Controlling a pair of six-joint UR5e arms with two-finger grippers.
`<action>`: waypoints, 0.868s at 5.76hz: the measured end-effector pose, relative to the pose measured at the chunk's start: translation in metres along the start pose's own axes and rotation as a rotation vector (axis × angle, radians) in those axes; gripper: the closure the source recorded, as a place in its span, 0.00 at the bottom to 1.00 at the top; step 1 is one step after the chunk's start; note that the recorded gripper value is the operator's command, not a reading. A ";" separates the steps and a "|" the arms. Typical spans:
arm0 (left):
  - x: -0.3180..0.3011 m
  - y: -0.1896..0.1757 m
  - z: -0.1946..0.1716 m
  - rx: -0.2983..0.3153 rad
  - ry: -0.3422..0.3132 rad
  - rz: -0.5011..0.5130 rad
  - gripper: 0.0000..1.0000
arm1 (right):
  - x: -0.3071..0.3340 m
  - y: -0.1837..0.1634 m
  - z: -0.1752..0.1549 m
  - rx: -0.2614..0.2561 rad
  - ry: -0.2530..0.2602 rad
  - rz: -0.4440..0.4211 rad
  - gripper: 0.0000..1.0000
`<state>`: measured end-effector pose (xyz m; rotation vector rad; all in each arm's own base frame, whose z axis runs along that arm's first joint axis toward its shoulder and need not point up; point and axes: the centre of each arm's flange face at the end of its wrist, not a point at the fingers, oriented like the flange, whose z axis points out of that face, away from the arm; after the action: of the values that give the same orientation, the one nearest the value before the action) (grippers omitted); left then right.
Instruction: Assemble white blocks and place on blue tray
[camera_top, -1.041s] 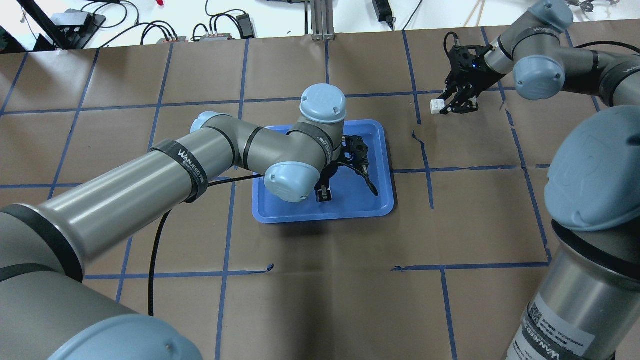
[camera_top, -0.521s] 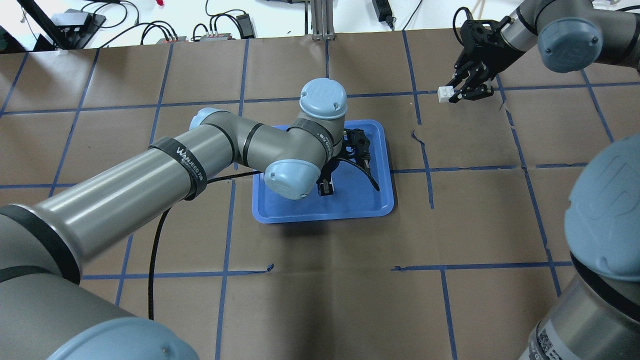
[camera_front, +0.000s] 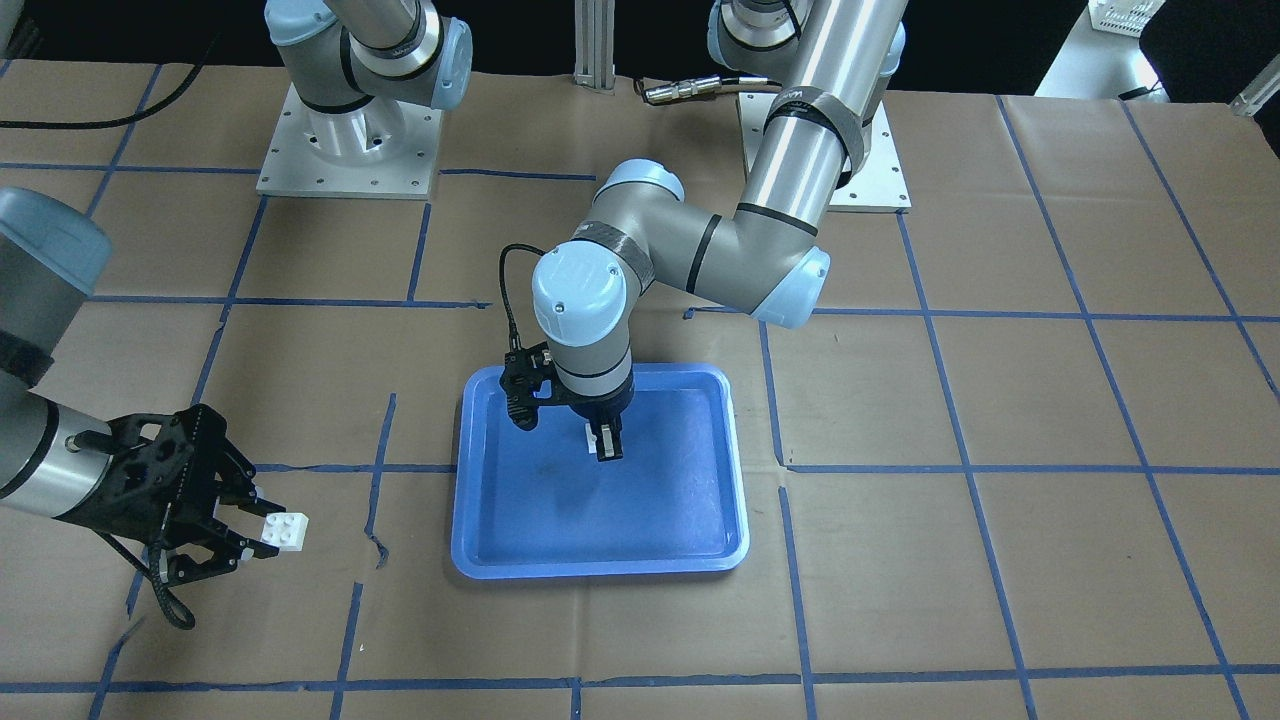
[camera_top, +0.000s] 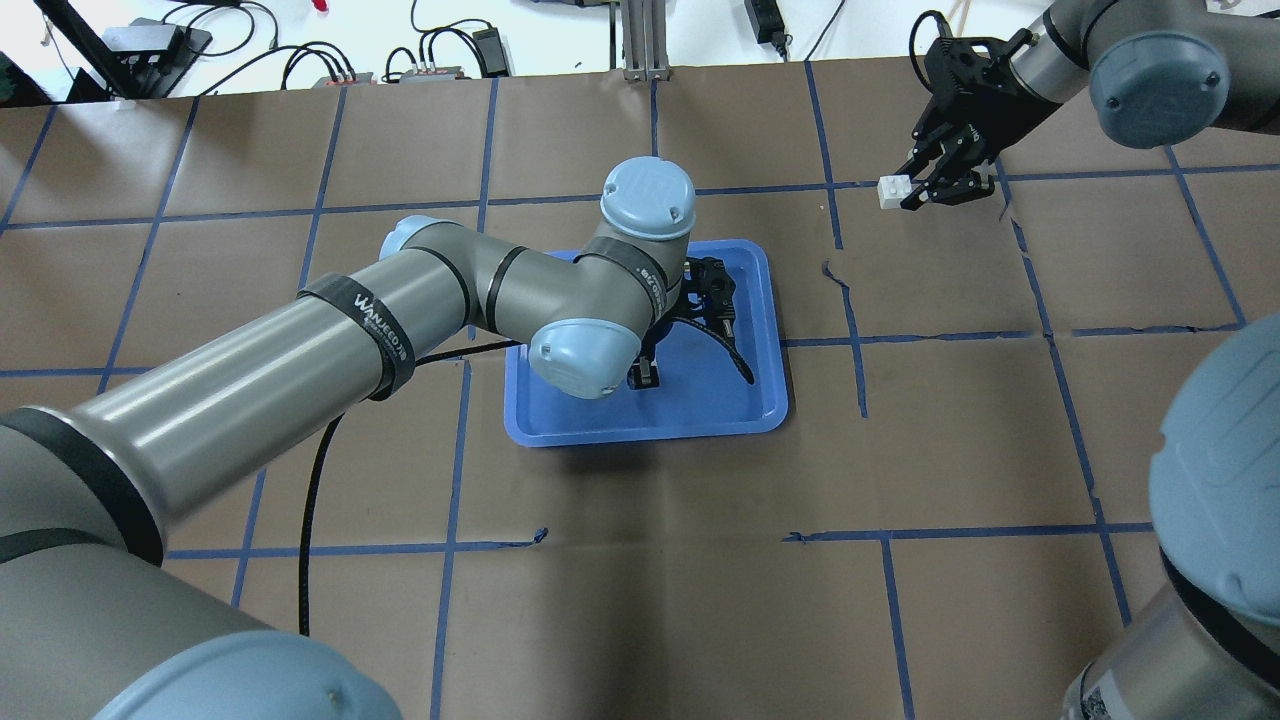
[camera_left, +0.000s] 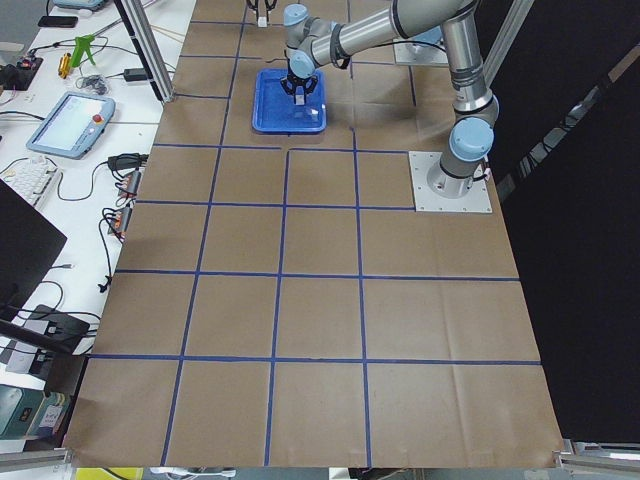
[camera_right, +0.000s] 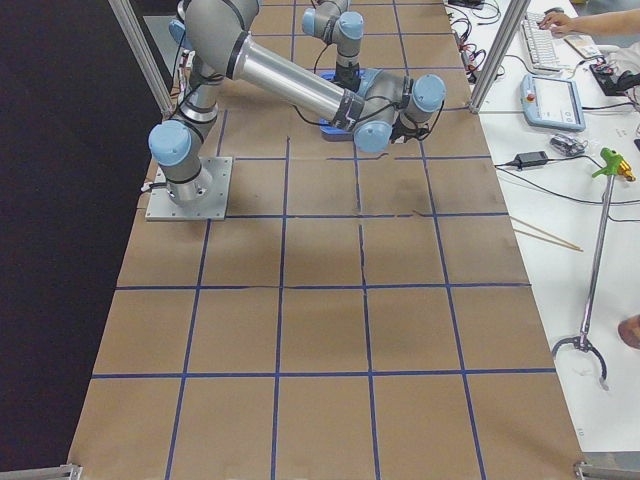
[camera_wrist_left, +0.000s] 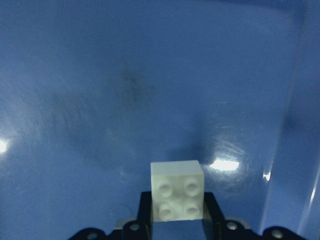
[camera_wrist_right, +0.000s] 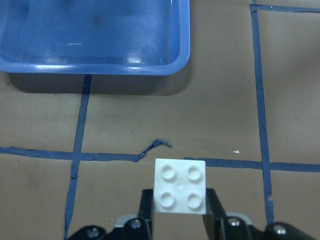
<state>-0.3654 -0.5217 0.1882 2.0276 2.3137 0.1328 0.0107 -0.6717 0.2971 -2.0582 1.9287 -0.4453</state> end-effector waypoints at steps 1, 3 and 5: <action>0.000 0.000 0.000 0.000 -0.003 0.000 0.01 | -0.001 -0.001 -0.001 -0.001 0.002 0.000 0.77; 0.000 0.001 -0.002 -0.001 -0.010 0.000 0.01 | -0.003 -0.001 0.001 0.001 -0.003 0.005 0.76; -0.005 0.007 -0.048 0.020 -0.045 -0.012 0.01 | -0.017 0.000 0.013 0.010 -0.026 0.021 0.74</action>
<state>-0.3623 -0.5268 0.2362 2.0042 2.3092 0.0635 0.0153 -0.6550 0.2854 -2.0253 1.9274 -0.4201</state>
